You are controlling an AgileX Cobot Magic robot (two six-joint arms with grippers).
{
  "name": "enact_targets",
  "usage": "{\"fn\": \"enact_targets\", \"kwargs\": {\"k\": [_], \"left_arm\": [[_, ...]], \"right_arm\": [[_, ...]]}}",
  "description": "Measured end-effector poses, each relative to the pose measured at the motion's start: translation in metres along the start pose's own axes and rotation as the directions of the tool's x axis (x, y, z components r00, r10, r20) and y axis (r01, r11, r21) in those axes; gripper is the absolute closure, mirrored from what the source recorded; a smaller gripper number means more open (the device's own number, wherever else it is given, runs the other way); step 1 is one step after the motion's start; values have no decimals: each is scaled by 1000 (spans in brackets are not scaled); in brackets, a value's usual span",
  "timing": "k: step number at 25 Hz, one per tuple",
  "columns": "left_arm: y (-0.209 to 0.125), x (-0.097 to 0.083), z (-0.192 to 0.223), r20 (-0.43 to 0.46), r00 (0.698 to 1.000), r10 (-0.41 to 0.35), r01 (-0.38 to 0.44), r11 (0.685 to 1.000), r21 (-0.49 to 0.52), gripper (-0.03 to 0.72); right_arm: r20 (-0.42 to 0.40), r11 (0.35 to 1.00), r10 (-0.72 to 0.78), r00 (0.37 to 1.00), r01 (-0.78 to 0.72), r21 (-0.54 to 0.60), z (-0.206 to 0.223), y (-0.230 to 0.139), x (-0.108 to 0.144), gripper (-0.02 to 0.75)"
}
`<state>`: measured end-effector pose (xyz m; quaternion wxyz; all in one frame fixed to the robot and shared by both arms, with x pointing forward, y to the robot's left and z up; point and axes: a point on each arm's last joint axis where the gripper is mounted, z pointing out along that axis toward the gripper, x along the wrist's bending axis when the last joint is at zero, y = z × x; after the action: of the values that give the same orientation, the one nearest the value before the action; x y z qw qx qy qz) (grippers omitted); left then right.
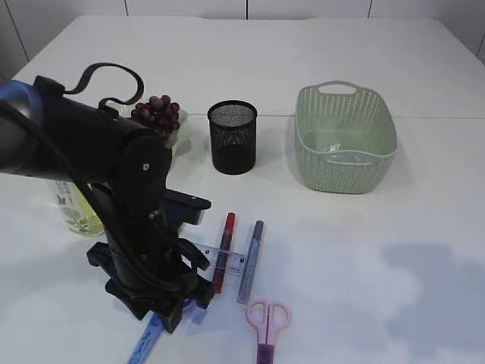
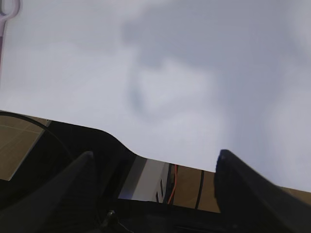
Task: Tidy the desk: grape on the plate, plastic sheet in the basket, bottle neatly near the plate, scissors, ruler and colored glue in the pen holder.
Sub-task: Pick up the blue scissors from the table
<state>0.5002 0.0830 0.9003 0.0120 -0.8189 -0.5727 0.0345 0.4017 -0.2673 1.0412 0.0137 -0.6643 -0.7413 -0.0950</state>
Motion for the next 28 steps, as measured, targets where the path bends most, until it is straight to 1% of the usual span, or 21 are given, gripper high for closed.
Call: {"fn": "enact_targets", "kwargs": {"k": [6,12,28], "left_arm": [[1,0,4,-2,1000,-1,1,1000,6,356],[4,-1,3,4,1000,0,0,1000,-13,356],[1,0,4,-5,1000,-6,6,1000,17,356]], "right_arm": [[0,1000,-1,1000,1,0,0,0,0,155],[-2,1000,-1,1000,1,0,0,0,0,155],[-6,1000,-2,1000,2,0,0,0,1,155]]}}
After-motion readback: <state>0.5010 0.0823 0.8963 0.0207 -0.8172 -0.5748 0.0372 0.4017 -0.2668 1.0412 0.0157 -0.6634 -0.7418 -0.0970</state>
